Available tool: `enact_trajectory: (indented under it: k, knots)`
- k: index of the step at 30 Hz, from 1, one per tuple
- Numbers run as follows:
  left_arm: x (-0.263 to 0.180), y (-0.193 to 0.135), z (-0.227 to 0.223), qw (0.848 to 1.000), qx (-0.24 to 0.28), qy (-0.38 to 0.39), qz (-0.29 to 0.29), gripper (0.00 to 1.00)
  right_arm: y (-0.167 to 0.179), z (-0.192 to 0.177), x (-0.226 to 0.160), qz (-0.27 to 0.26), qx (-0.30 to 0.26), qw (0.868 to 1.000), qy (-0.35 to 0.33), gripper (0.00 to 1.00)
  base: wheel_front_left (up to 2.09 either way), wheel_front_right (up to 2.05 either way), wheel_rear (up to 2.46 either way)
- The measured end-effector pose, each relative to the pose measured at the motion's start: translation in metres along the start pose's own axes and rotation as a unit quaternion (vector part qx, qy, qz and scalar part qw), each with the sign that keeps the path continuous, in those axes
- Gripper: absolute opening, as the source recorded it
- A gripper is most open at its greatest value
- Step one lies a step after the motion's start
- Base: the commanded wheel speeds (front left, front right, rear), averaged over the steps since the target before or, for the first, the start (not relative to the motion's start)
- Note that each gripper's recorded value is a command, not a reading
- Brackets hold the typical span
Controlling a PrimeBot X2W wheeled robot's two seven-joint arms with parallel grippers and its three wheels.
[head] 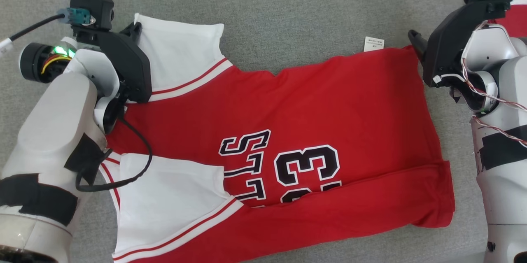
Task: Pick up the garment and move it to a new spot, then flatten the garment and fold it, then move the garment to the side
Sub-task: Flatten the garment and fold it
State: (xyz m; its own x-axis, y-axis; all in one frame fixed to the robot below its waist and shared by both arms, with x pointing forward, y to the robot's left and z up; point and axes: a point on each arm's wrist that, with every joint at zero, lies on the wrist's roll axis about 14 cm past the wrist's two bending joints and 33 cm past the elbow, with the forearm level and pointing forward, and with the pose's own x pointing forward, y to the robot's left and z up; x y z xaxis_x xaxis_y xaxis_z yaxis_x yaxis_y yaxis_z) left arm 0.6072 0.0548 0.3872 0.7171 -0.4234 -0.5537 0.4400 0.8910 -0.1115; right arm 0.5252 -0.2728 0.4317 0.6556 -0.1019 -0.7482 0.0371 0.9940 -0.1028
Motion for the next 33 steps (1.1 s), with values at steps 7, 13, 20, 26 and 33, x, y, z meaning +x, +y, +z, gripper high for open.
enact_trajectory:
  k: [7,13,20,26,33]
  knots:
    - [0.002,0.004,0.0,1.0,0.002,-0.004,-0.003,0.0,0.009,-0.012,0.01,0.013,-0.027,0.998,0.046,1.0,0.0,0.0,0.0]
    - [0.002,0.005,-0.001,1.0,0.002,-0.008,-0.005,0.0,0.004,-0.014,0.006,0.015,-0.042,0.998,0.04,1.0,0.0,0.0,0.0]
    - [0.002,0.005,0.0,1.0,0.006,-0.008,-0.006,0.0,0.0,-0.028,-0.003,0.017,-0.054,0.997,0.046,1.0,0.0,0.0,0.0]
    - [0.002,0.006,0.0,1.0,0.006,-0.007,-0.007,0.0,0.006,-0.036,-0.002,0.025,-0.06,0.996,0.055,1.0,0.0,0.0,0.0]
    - [0.0,0.009,0.0,1.0,0.0,-0.007,-0.005,0.0,0.02,-0.043,-0.001,0.042,-0.075,0.994,0.068,1.0,0.0,0.0,0.0]
